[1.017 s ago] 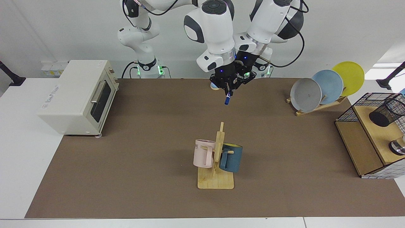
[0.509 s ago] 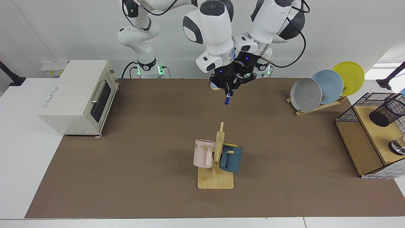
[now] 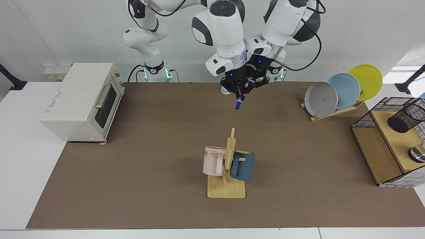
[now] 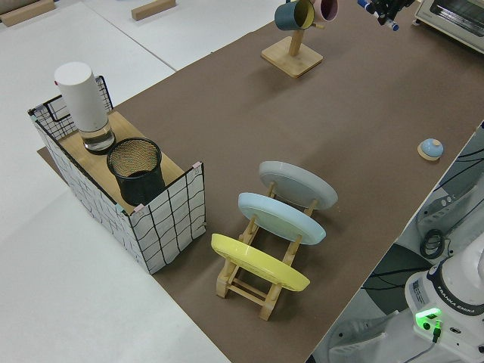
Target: Put markers into pen holder
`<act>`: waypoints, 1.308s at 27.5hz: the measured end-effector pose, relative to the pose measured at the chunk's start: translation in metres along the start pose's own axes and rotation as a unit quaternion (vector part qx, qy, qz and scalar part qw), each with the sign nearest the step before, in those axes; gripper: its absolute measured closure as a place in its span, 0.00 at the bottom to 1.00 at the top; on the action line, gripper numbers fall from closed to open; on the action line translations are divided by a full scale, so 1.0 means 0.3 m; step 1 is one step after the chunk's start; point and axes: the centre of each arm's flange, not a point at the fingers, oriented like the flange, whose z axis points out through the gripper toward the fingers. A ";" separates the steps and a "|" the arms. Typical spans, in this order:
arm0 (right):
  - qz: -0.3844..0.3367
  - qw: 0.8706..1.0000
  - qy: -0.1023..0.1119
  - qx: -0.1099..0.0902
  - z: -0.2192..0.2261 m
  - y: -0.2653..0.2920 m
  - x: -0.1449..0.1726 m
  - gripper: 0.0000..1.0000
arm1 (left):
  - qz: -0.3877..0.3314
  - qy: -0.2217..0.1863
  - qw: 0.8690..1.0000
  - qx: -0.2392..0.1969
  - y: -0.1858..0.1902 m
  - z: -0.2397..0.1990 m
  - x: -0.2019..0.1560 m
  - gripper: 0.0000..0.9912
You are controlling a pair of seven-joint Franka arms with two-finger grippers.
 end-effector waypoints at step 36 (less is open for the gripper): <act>-0.204 0.976 -0.017 -0.077 -0.333 0.518 0.273 0.01 | 0.002 -0.025 1.000 -0.005 -0.002 0.020 -0.009 0.82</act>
